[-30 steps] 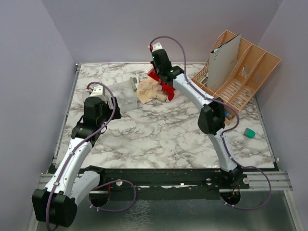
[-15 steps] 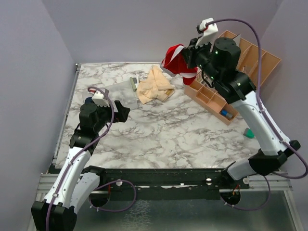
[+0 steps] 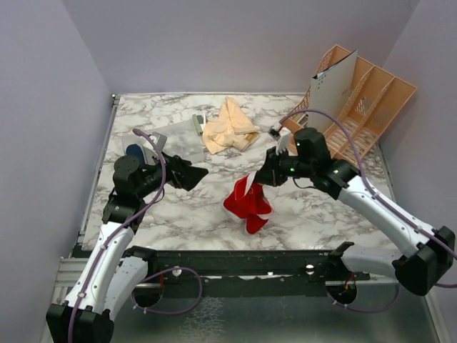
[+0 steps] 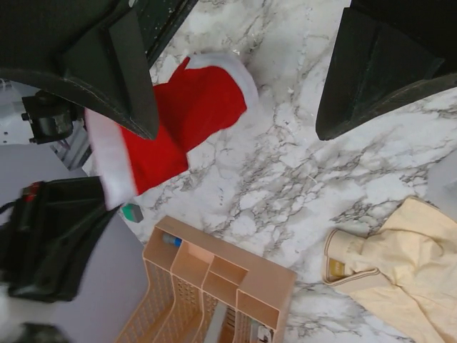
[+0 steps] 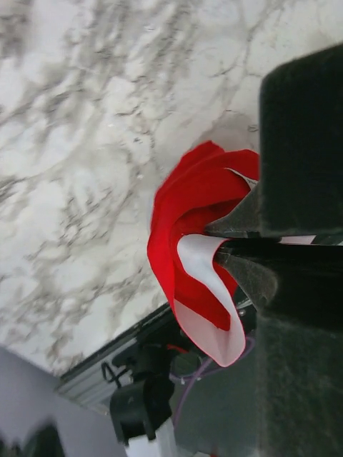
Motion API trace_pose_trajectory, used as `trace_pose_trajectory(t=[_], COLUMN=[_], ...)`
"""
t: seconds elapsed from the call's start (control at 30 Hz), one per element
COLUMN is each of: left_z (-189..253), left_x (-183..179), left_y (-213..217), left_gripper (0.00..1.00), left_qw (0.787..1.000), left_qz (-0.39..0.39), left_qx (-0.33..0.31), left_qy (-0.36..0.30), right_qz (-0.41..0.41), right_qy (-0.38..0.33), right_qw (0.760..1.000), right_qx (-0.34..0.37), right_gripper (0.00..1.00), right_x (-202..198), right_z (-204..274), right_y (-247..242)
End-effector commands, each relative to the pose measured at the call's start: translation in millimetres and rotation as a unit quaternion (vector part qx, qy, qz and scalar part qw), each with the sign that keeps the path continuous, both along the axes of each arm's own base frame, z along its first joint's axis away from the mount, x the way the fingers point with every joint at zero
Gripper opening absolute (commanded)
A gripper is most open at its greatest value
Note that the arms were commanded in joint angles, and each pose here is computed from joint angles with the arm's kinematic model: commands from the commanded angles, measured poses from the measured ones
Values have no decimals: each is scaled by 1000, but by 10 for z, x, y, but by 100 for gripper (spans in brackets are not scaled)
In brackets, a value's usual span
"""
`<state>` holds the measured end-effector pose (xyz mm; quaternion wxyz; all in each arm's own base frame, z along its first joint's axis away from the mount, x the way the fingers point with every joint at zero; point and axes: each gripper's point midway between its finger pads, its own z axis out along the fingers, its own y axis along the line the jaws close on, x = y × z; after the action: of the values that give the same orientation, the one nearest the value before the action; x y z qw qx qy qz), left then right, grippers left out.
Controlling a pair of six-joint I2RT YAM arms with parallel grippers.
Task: Roll the underwear
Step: Place the underwear at the center of the board, then flatten out the underwear at the center of the board.
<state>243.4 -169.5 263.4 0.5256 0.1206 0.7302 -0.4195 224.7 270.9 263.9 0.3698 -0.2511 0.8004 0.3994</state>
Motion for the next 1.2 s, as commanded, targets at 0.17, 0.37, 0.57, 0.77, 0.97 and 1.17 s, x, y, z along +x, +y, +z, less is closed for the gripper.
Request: trace_pose_trajectory(t=[0.17, 0.37, 0.57, 0.77, 0.97, 1.17], left_z=[-274, -809, -1222, -1394, -1581, -1617], left_x=[-187, -202, -104, 110, 265, 470], left_y=[-298, -636, -705, -822, -1005, -1118], left_gripper=[99, 98, 98, 95, 83, 77], left_qw=[994, 987, 980, 978, 978, 981], left_qz=[-87, -67, -21, -10, -45, -41], left_qx=[-6, 60, 89, 90, 101, 94], left_qy=[67, 131, 178, 187, 176, 164], right_qz=[-125, -176, -271, -317, -318, -314], right_qy=[96, 81, 57, 111, 154, 186], right_qw=[972, 955, 933, 927, 930, 929], right_qx=[-175, -223, -230, -169, -104, -63], right_gripper=[20, 87, 91, 93, 93, 92], right_x=[768, 1152, 1071, 620, 177, -17], right_z=[-1352, -1401, -1263, -1483, -1644, -1786], right_y=[-129, -274, -743, -1076, -1092, -1040])
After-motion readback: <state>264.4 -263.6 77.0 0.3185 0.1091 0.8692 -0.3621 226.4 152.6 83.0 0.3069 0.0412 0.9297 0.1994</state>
